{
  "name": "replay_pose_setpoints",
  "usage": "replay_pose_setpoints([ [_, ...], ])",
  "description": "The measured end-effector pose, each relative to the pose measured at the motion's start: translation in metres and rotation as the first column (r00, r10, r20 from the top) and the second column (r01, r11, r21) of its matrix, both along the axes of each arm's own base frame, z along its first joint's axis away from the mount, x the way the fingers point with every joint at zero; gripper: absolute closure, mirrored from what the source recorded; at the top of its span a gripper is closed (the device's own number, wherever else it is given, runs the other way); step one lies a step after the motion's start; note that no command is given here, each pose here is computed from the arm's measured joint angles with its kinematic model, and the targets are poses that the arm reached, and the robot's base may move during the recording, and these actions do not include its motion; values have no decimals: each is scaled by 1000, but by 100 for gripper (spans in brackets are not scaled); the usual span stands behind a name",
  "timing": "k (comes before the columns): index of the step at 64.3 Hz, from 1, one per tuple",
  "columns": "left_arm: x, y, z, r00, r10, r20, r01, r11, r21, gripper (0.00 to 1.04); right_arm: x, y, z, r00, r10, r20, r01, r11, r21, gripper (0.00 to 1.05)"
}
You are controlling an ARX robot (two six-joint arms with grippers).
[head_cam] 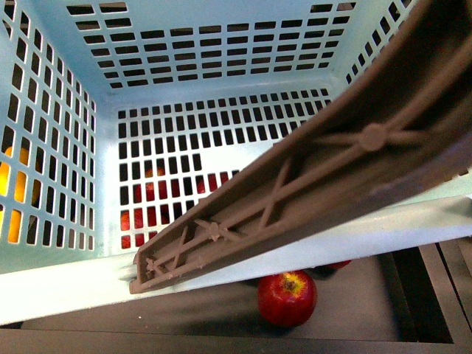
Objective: Pick lemon and mango into basket
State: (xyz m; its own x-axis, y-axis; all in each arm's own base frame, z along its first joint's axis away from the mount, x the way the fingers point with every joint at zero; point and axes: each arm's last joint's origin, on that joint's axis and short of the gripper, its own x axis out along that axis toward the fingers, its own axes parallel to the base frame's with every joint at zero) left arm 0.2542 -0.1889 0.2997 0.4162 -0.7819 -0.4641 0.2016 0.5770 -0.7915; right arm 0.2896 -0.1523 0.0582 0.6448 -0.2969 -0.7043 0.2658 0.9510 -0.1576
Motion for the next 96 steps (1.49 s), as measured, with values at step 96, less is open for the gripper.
replay_pose_setpoints([
  [96,0,0,0,1000,1,0,-1,1000,0,100,90,26,-89,979,157,-132,-142,984,110,9],
])
